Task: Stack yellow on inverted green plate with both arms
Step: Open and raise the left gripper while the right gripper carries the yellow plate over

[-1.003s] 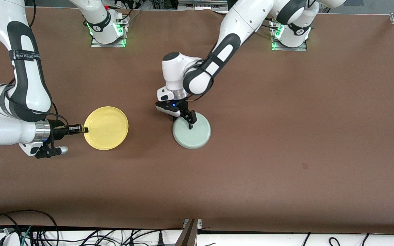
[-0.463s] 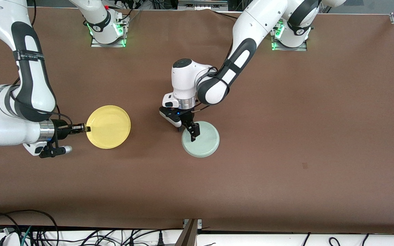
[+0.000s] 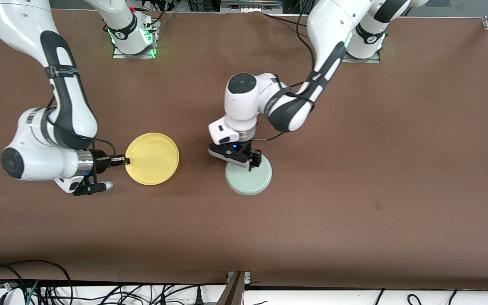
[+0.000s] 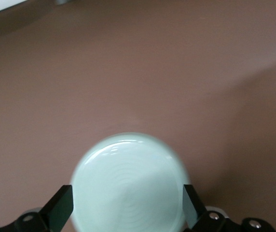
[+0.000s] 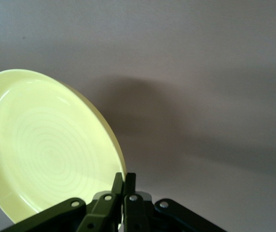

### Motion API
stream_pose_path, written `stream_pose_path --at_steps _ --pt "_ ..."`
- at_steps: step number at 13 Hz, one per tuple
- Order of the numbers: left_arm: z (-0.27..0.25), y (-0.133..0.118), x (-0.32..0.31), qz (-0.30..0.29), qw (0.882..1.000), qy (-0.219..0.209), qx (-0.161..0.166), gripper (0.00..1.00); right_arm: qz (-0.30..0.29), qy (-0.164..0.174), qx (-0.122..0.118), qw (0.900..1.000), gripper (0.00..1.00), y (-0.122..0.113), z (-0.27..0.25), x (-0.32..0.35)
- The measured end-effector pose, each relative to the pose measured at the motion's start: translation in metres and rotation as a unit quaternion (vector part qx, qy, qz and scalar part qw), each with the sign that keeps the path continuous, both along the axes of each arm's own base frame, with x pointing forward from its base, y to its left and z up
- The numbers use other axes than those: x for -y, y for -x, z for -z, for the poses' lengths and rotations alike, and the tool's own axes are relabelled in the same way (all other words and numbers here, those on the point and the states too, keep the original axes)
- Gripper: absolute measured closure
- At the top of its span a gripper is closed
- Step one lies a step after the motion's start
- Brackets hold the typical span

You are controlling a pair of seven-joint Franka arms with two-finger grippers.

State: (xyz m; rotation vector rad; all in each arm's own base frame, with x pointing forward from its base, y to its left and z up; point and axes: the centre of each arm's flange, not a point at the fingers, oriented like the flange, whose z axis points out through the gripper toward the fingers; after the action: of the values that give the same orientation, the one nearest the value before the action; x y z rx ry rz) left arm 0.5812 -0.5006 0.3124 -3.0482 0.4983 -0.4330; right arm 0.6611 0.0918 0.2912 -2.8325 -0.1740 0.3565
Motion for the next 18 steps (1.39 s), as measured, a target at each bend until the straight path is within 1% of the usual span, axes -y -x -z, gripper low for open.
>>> stream_pose_path --at_steps 1,2,4,6,7,9,11,12,15,18 --pt "-0.014 -0.007 -0.016 -0.022 1.000 -0.006 -0.018 0.00 0.005 0.002 0.001 1.000 0.98 0.002 0.004 -0.014" --pt "-0.029 -0.013 -0.032 -0.044 0.998 -0.009 -0.037 0.00 0.012 -0.002 0.000 1.000 0.98 0.003 0.008 -0.029" --pt "-0.069 -0.025 -0.072 -0.081 0.994 -0.016 -0.067 0.00 0.025 -0.022 -0.002 0.999 0.98 0.007 0.018 -0.063" --pt "-0.115 -0.034 -0.115 -0.101 0.991 -0.018 -0.088 0.00 0.040 -0.018 0.002 0.999 0.98 0.012 0.028 -0.102" --pt "-0.139 -0.036 -0.135 -0.109 0.989 -0.011 -0.099 0.00 0.048 -0.012 0.007 0.999 0.98 0.016 0.033 -0.126" --pt "-0.183 -0.034 -0.172 -0.122 0.986 -0.005 -0.114 0.00 0.061 -0.002 0.021 0.998 0.98 0.027 0.042 -0.174" --pt "-0.218 -0.028 -0.202 -0.122 0.985 -0.012 -0.121 0.00 0.079 0.006 0.033 0.996 0.98 0.038 0.052 -0.211" --pt "-0.240 -0.021 -0.223 -0.114 0.985 -0.022 -0.127 0.00 0.097 0.010 0.043 0.994 0.98 0.045 0.060 -0.234" --pt "-0.275 -0.013 -0.270 -0.097 0.985 -0.034 -0.142 0.00 0.123 0.015 0.057 0.991 0.98 0.060 0.079 -0.269" --pt "-0.307 -0.004 -0.327 -0.089 0.982 -0.011 -0.167 0.00 0.144 0.018 0.067 0.987 0.98 0.074 0.093 -0.297"
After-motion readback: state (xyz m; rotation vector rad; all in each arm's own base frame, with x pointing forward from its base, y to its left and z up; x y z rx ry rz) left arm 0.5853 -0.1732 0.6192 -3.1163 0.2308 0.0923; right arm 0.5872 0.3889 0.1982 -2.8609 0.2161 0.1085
